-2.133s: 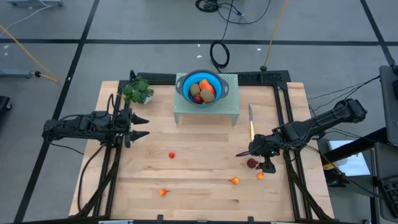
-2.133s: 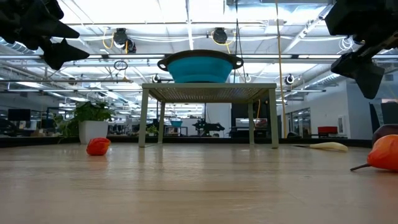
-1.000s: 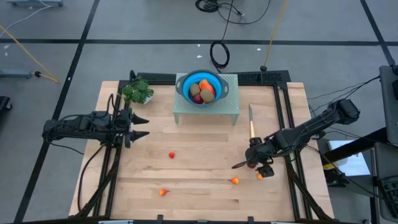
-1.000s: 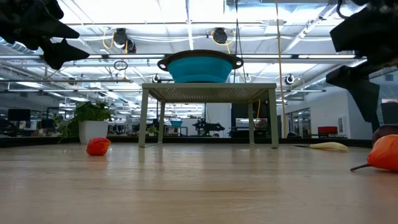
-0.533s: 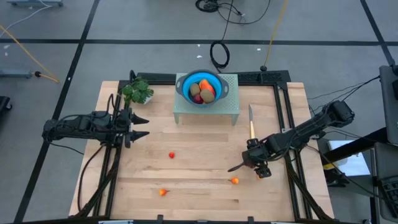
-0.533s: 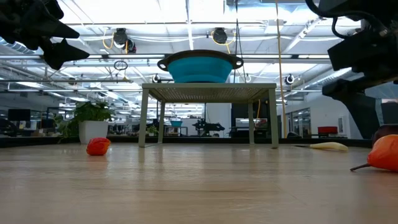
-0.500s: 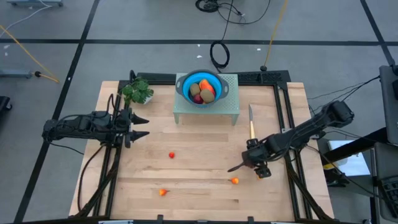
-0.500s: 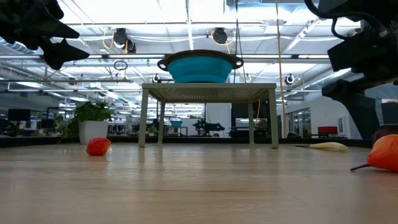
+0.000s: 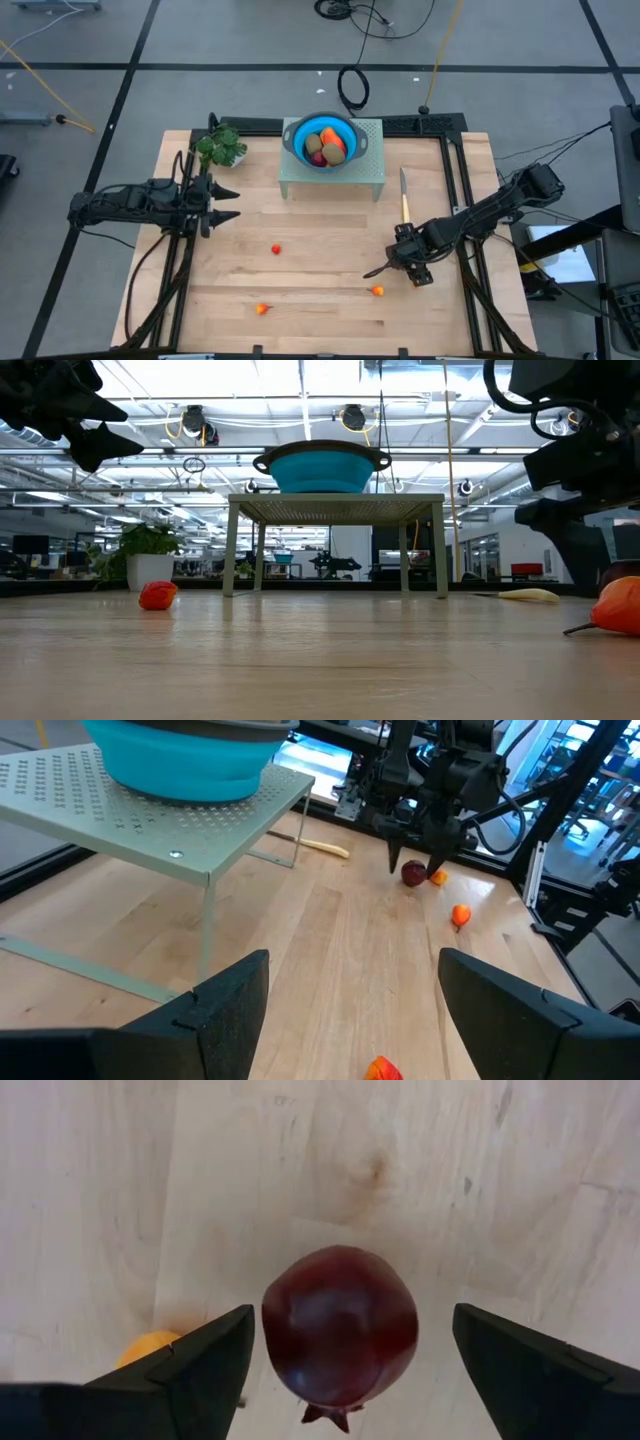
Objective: Pick & Place Fruit
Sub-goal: Put the pomegranate into the colander on the shelf
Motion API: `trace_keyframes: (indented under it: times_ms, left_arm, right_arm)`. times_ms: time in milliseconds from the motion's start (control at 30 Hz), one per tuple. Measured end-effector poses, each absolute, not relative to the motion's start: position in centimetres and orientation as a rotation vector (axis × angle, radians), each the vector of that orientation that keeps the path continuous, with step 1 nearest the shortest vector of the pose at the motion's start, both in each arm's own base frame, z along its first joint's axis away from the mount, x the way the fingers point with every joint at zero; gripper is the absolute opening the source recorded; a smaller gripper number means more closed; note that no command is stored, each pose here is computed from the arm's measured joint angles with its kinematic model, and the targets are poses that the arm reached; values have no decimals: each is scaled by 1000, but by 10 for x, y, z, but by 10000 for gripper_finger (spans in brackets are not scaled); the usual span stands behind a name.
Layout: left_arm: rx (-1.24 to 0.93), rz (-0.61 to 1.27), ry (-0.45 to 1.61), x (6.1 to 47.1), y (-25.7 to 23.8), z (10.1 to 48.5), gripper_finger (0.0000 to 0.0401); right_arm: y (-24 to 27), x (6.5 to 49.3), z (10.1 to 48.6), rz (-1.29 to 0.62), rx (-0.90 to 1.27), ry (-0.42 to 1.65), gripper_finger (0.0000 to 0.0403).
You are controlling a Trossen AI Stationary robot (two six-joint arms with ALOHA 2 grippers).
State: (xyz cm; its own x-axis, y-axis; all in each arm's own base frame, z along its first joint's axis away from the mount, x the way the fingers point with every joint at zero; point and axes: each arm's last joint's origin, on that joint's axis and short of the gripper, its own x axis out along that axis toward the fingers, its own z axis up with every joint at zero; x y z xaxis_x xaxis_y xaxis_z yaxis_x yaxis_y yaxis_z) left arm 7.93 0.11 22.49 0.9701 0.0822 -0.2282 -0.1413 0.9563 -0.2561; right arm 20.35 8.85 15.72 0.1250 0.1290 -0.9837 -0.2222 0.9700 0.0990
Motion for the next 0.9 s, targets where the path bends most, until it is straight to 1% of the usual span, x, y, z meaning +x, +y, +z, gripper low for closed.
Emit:
trace_keyframes:
  times_ms: [367,667,767,900]
  left_arm:
    - [-275,114,218,79,1,225,292]
    - [-275,114,218,79,1,225,292]
    - [-275,115,218,79,1,225,292]
    - [-275,115,218,79,1,225,292]
  right_arm:
    - [89,204,157,258,-77,1420,273]
    - [89,204,157,255,-70,1420,213]
    - [89,204,157,257,-68,1418,204]
    - [89,204,158,257,-67,1416,204]
